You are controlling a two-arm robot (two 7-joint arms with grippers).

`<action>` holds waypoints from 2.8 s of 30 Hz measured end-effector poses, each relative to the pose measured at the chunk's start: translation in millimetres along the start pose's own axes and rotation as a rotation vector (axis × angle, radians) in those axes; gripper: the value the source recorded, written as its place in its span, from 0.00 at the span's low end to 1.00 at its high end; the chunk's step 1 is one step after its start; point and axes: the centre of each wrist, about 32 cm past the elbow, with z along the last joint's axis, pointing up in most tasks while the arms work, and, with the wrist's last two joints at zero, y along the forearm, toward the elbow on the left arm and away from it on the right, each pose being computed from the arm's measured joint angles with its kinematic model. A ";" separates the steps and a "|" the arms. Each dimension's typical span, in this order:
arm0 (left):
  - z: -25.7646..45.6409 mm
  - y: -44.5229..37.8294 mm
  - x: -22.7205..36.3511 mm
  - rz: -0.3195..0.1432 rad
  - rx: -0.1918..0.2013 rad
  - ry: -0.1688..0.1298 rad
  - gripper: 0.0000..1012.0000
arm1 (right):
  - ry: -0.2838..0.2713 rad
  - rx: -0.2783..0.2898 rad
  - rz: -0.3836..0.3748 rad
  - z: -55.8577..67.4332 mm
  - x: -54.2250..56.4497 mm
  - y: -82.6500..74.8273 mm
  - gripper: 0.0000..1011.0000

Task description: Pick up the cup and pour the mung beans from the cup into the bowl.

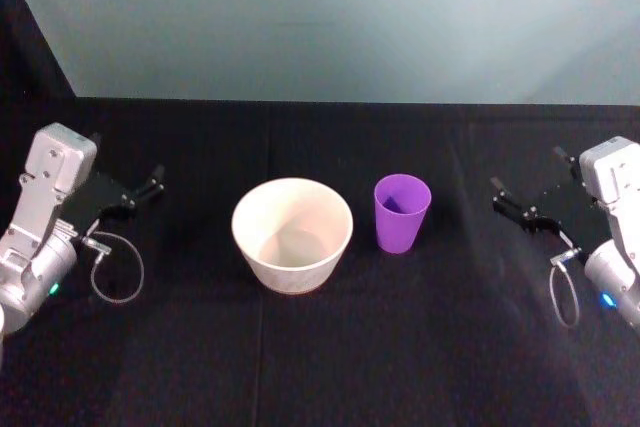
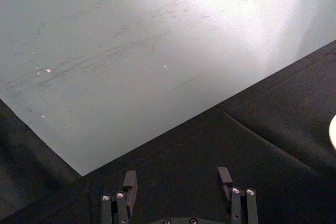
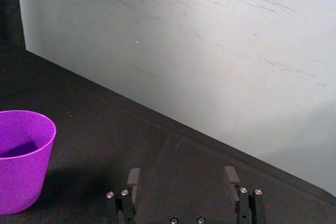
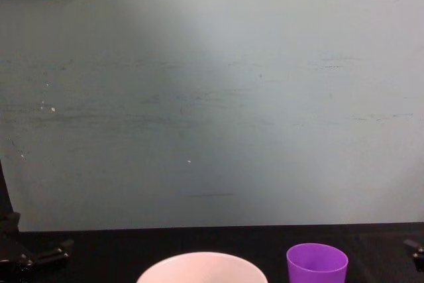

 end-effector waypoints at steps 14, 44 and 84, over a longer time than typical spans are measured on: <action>0.0 0.0 0.0 0.000 0.000 0.000 0.99 | 0.027 0.015 0.020 -8.4 6.7 -14.8 0.99; 0.0 0.0 0.0 0.000 0.000 0.000 0.99 | 0.272 0.116 0.370 -26.5 -21.1 -27.8 0.99; 0.0 0.0 0.0 0.000 0.000 0.000 0.99 | 0.278 0.100 0.365 -13.9 -66.5 39.5 0.99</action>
